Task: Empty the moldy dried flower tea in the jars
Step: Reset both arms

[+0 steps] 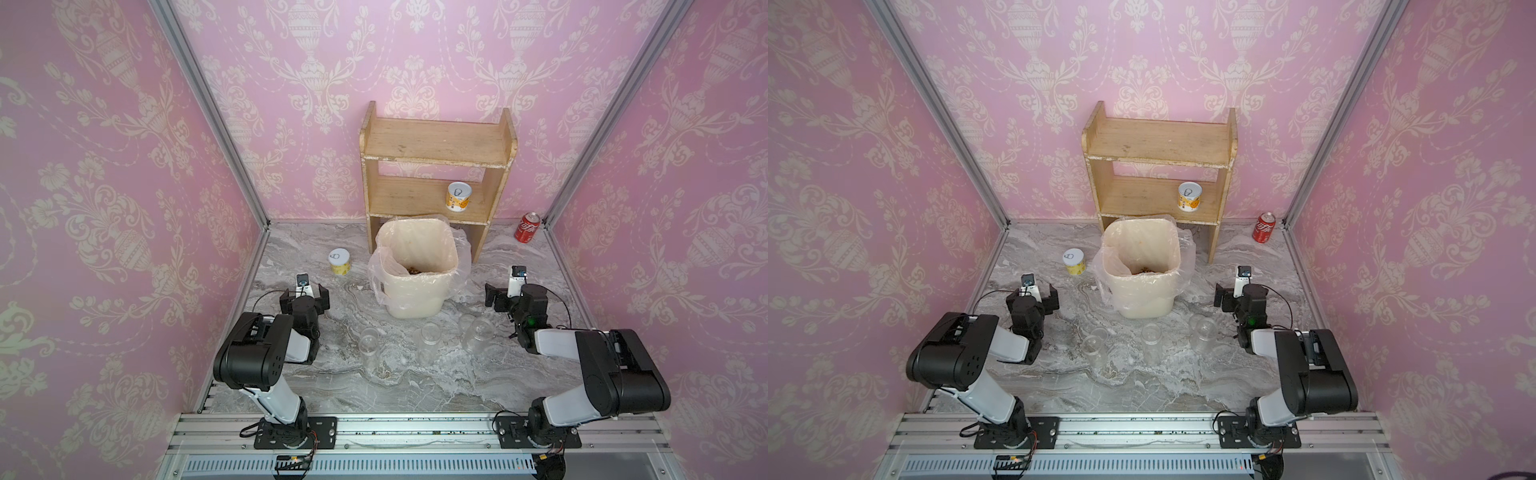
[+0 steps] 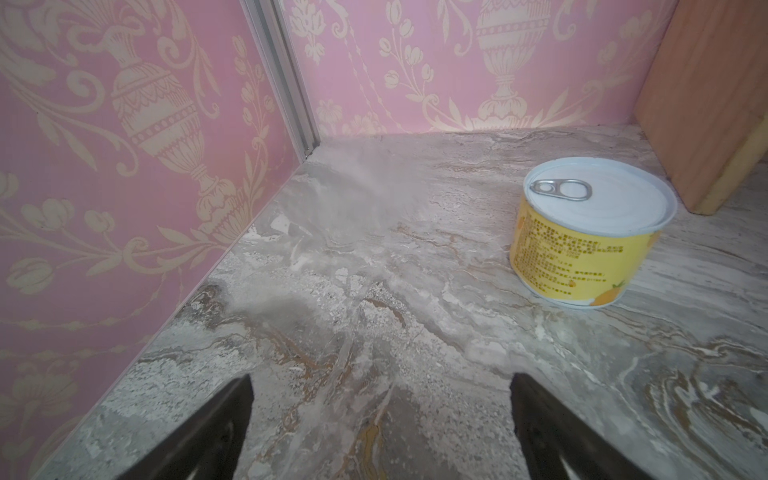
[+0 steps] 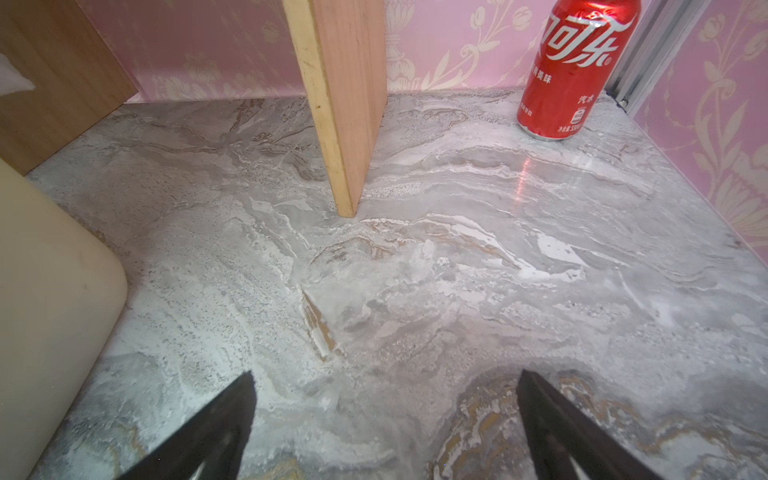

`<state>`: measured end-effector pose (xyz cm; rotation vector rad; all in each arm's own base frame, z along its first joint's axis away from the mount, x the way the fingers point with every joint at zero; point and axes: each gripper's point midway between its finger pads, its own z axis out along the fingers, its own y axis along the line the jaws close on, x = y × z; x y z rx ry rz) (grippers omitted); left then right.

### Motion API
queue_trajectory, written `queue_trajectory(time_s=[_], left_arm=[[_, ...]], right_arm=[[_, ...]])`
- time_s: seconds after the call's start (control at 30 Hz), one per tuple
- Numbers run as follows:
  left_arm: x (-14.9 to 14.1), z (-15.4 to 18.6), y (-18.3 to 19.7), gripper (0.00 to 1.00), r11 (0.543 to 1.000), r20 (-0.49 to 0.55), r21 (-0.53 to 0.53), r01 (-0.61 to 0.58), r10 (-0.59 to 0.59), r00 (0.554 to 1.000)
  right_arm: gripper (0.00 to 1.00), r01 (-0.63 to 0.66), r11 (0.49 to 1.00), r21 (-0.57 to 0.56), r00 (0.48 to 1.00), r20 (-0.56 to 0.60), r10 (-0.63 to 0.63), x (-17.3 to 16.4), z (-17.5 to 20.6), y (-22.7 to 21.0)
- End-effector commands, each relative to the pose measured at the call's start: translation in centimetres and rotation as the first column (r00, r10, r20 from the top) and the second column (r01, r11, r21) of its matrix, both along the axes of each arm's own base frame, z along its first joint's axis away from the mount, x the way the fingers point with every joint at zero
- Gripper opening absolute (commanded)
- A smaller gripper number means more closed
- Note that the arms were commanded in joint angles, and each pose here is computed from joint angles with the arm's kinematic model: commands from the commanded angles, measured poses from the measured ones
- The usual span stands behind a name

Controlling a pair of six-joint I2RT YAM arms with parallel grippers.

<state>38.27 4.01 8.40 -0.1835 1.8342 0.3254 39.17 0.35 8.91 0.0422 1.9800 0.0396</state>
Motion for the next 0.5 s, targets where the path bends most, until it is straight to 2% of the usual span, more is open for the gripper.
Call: queue_trajectory(time_s=[0.0,0.47], left_arm=[[0.19,0.25,0.00,0.99,1.000,0.003,-0.015,0.005,-0.005,1.000],[0.22,0.17,0.09,0.99,1.000,-0.001,-0.019,0.007,-0.007,1.000]], right_arm=[[1.00,0.007,1.000,-0.018,1.000,0.020,-0.006,0.12,0.35,-0.13],[1.00,0.005,1.000,-0.019,1.000,0.015,-0.005,0.10,0.21,-0.13]])
